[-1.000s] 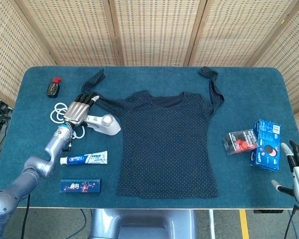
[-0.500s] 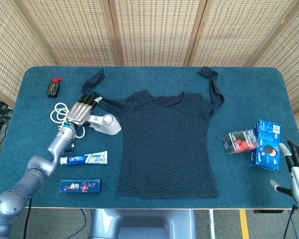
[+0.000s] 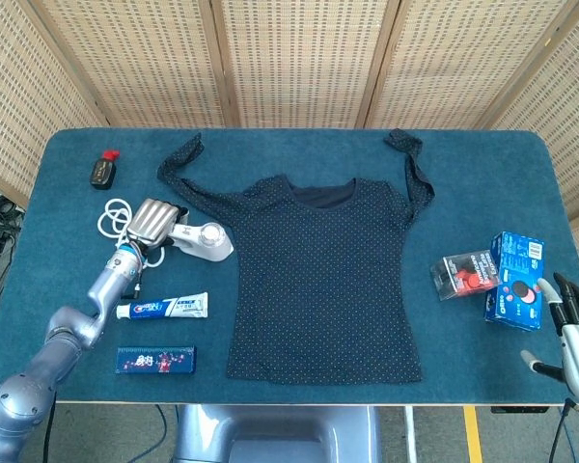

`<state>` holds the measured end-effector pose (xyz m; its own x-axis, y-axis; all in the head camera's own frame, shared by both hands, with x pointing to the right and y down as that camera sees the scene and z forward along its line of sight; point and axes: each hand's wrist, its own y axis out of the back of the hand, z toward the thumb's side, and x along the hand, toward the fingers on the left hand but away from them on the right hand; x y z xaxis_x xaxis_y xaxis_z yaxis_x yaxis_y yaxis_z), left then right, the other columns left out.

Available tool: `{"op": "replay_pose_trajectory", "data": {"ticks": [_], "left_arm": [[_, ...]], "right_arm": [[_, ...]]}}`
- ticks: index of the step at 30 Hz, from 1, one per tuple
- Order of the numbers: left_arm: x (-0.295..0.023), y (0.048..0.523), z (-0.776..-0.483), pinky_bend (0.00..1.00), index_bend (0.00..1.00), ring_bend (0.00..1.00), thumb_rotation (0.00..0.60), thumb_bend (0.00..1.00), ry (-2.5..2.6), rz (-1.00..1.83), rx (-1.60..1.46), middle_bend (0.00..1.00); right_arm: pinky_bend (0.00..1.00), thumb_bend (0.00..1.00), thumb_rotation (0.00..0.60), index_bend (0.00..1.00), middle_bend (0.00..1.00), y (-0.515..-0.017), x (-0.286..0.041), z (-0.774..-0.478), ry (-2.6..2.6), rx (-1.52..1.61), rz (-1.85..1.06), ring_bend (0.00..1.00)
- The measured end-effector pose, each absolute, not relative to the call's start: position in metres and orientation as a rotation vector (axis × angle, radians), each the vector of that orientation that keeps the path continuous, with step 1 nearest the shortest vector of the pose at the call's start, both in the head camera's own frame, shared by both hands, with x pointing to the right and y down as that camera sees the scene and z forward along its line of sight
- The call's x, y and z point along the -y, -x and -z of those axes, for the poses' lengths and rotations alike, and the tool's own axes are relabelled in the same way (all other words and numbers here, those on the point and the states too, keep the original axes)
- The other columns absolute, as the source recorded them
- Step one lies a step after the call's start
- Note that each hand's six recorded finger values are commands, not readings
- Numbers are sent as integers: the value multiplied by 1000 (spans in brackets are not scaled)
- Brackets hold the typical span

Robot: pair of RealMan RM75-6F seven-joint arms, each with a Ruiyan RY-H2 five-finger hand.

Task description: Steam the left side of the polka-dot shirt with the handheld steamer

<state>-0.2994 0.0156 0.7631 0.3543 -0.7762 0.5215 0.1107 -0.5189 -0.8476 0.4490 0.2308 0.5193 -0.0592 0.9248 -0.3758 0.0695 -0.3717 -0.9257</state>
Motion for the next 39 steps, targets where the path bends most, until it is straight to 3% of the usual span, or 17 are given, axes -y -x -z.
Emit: {"op": "replay_pose_trajectory", "data": {"ticks": [8,10,26,32,39], "left_arm": [[-20,304,-762,751,963,700,600,668,1757,1274,-606,786],[-21,304,-762,794,996,726,600,676,1760,1270,-613,817],[-17,301,-734,837,1000,750,600,688,1802,1103,-714,847],[-13,274,-725,841,1000,753,600,688,1835,1005,-694,847],[-16,210,-716,856,1000,763,600,684,1884,842,-619,852]], "right_arm": [[0,0,600,94,0,-447,-232,-519,1507,1088,-1512,0],[0,0,600,94,0,-446,-232,-519,1508,1088,-1510,0],[0,0,600,95,0,-444,-232,-519,1509,1087,-1505,0],[0,0,600,95,0,-445,-232,-519,1507,1088,-1507,0],[0,0,600,96,0,-448,-231,-519,1497,1101,-1517,0]]}}
